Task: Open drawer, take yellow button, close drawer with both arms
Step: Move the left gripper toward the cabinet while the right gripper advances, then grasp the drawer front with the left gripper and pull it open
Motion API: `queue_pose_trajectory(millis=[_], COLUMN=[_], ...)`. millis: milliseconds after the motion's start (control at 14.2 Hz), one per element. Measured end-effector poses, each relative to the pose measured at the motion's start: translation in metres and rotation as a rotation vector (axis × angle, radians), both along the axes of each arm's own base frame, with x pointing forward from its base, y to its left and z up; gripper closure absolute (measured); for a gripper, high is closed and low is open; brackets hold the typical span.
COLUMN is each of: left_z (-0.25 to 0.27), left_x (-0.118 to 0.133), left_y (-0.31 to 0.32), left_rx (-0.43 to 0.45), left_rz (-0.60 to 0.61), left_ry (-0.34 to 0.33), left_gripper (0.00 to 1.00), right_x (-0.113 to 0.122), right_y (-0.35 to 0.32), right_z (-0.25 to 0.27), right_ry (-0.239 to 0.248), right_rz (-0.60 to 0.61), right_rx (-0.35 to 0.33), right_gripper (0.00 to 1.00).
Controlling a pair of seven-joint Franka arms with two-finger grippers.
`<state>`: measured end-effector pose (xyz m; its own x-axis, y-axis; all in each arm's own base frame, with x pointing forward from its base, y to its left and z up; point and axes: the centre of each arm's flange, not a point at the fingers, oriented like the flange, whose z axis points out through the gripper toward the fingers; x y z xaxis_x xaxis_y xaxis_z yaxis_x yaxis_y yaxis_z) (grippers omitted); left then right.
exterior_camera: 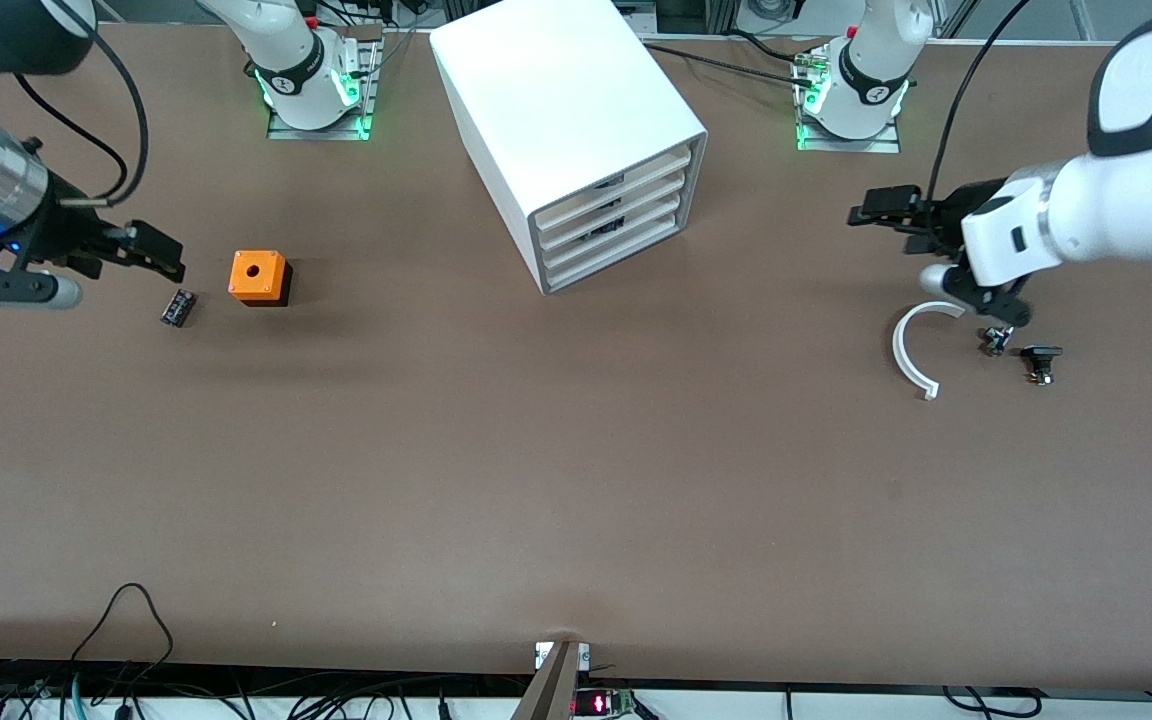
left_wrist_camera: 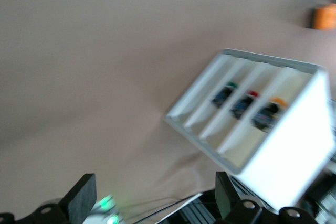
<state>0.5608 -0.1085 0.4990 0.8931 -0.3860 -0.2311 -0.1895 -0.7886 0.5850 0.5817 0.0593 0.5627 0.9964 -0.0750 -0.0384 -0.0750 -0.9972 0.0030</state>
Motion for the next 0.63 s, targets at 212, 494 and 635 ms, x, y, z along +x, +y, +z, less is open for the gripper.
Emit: queue_pose_trajectory(millis=[212,494,635], left_z=[-0.048,-0.118,-0.153], left_x=[0.018,0.014,-0.007], left_y=[-0.01,-0.029,-0.045], left_rx=[-0.25,-0.466,-0.539], left_rz=[-0.03,0.074,0.051], left_ry=[0.034,0.086,0.087], left_gripper=[0.0,0.0,0.0], right_x=[0.012,0.017,0.015], right_y=[0.01,0.016,0.035], right_z=[-0.019,-0.024,-0.021], right_ry=[-0.004,-0.006,-0.012], right_rz=[-0.02,-0.059,-0.092], right_rx=[0.006,0.008,0.009], right_gripper=[0.0,0.0,0.0])
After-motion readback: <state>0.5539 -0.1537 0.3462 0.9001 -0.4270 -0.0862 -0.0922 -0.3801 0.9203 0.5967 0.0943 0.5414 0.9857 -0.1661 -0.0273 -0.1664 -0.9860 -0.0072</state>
